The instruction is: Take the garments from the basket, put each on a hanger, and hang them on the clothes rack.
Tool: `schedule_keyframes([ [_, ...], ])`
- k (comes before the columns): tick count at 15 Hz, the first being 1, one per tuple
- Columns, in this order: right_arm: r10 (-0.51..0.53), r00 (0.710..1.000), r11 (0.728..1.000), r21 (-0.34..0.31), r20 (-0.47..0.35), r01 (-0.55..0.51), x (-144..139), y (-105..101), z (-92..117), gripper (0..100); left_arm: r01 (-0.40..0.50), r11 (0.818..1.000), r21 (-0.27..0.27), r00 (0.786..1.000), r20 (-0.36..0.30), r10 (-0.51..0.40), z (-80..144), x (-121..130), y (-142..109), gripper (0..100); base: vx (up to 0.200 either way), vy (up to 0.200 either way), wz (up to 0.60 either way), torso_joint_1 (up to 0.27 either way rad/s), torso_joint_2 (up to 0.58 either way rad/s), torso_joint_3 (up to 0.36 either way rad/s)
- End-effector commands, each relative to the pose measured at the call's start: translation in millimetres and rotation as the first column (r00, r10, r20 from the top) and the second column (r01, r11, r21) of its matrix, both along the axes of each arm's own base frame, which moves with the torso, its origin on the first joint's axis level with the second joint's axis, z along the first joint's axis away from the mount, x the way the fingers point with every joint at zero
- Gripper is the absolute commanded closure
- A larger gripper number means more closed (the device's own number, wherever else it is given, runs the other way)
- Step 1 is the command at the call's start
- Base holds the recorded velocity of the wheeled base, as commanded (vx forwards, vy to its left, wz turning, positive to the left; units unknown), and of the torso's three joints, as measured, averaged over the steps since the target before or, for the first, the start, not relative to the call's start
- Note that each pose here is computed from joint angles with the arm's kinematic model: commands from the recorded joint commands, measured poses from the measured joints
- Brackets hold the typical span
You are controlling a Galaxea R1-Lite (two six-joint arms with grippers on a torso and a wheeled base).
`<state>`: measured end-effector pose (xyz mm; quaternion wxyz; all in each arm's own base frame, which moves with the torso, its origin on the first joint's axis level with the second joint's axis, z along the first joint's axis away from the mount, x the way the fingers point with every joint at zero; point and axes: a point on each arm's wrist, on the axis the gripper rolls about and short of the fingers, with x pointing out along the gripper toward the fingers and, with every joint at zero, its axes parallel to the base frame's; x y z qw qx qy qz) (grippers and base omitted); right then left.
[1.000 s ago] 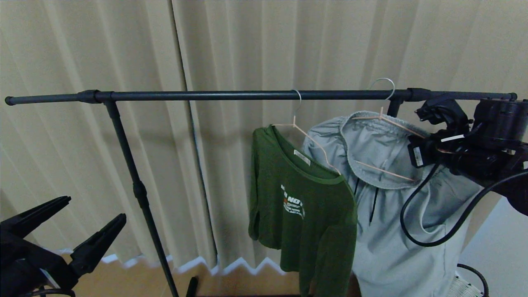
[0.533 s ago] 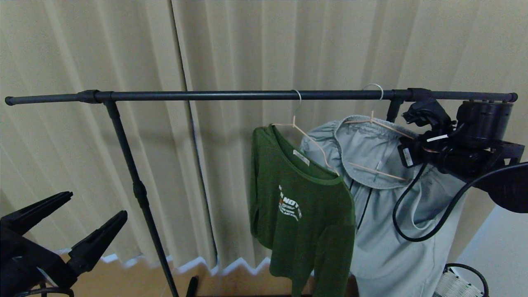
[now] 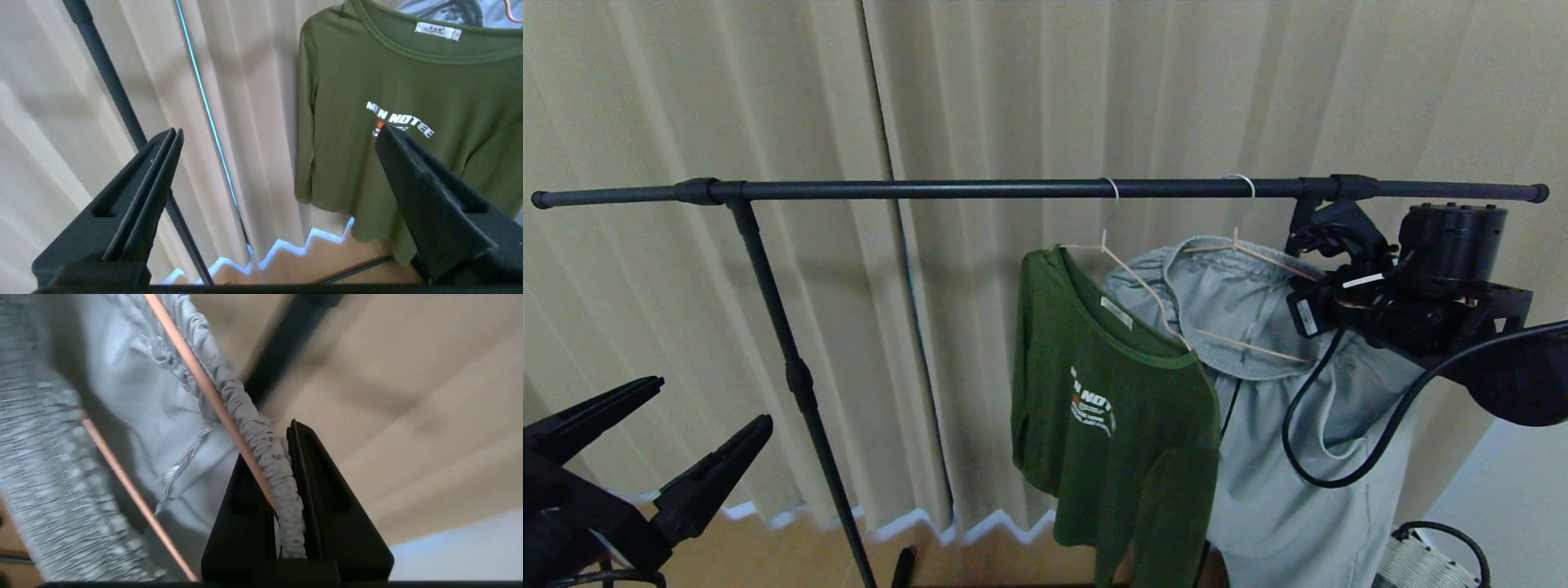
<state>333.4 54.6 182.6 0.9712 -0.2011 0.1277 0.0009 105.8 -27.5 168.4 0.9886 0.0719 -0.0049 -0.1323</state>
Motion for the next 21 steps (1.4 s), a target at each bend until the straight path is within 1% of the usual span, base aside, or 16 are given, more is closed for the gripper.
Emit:
schedule_keyframes([
  [1,0.010,1.000,1.000,0.000,0.001,-0.010,-1.5,3.2,0.8,100,-0.001,1.000,0.000,1.000,-0.001,0.001,-0.2,0.2,0.1,0,0.000,0.000,0.00,0.000,0.00,0.000],
  [3,0.012,1.000,1.000,-0.001,-0.005,-0.012,-2.6,3.0,0.1,100,-0.001,1.000,-0.002,1.000,0.001,0.001,0.4,0.1,0.1,0,0.000,0.000,0.00,0.000,0.00,0.000],
  [4,0.012,1.000,1.000,-0.001,-0.005,-0.012,-3.8,2.8,0.7,0,-0.001,1.000,-0.002,1.000,0.003,0.001,0.6,-0.1,0.2,0,0.000,0.000,0.00,0.000,0.00,0.000],
  [5,0.012,1.000,1.000,0.000,0.001,-0.012,-4.0,2.8,1.6,0,-0.001,1.000,-0.002,1.000,0.001,0.001,0.4,0.1,0.1,0,0.000,0.000,0.00,0.000,0.00,0.000],
  [9,0.020,0.997,0.999,0.032,0.068,-0.023,-3.2,2.7,4.7,0,-0.001,1.000,-0.001,1.000,-0.002,0.001,0.1,0.6,0.0,0,0.000,0.000,0.00,0.000,0.00,0.000],
  [11,0.057,0.993,0.997,0.048,0.103,-0.063,-6.6,2.5,3.3,0,-0.001,1.000,0.000,1.000,-0.005,0.001,-0.5,0.7,0.0,0,0.000,0.000,0.00,0.000,0.00,0.000],
  [12,0.073,0.992,0.995,0.054,0.108,-0.079,-9.5,2.4,2.1,0,-0.001,1.000,0.001,1.000,-0.009,0.001,-1.0,1.2,-0.1,0,0.000,0.000,0.00,0.000,0.00,0.000],
  [15,0.074,0.991,0.994,0.067,0.108,-0.082,-14.5,1.5,2.0,0,-0.003,1.000,-0.001,1.000,-0.007,0.003,-0.7,0.8,0.1,0,0.000,0.000,0.00,0.000,0.00,0.000],
  [17,0.117,0.987,0.988,0.090,0.114,-0.128,-17.9,2.0,4.4,0,-0.003,1.000,-0.002,1.000,-0.005,0.003,-0.5,0.5,0.2,0,0.000,0.000,0.00,0.000,0.00,0.000],
  [19,0.196,0.974,0.973,0.101,0.117,-0.208,-27.6,1.7,6.8,0,-0.003,1.000,-0.001,1.000,-0.007,0.003,-0.7,0.8,0.1,0,0.000,0.000,0.00,0.000,0.00,0.000],
  [21,0.224,0.968,0.966,0.107,0.115,-0.236,-31.9,0.6,6.7,0,-0.003,1.000,-0.001,1.000,-0.007,0.003,-0.7,0.8,0.1,0,0.000,0.000,0.00,0.000,0.00,0.000],
])
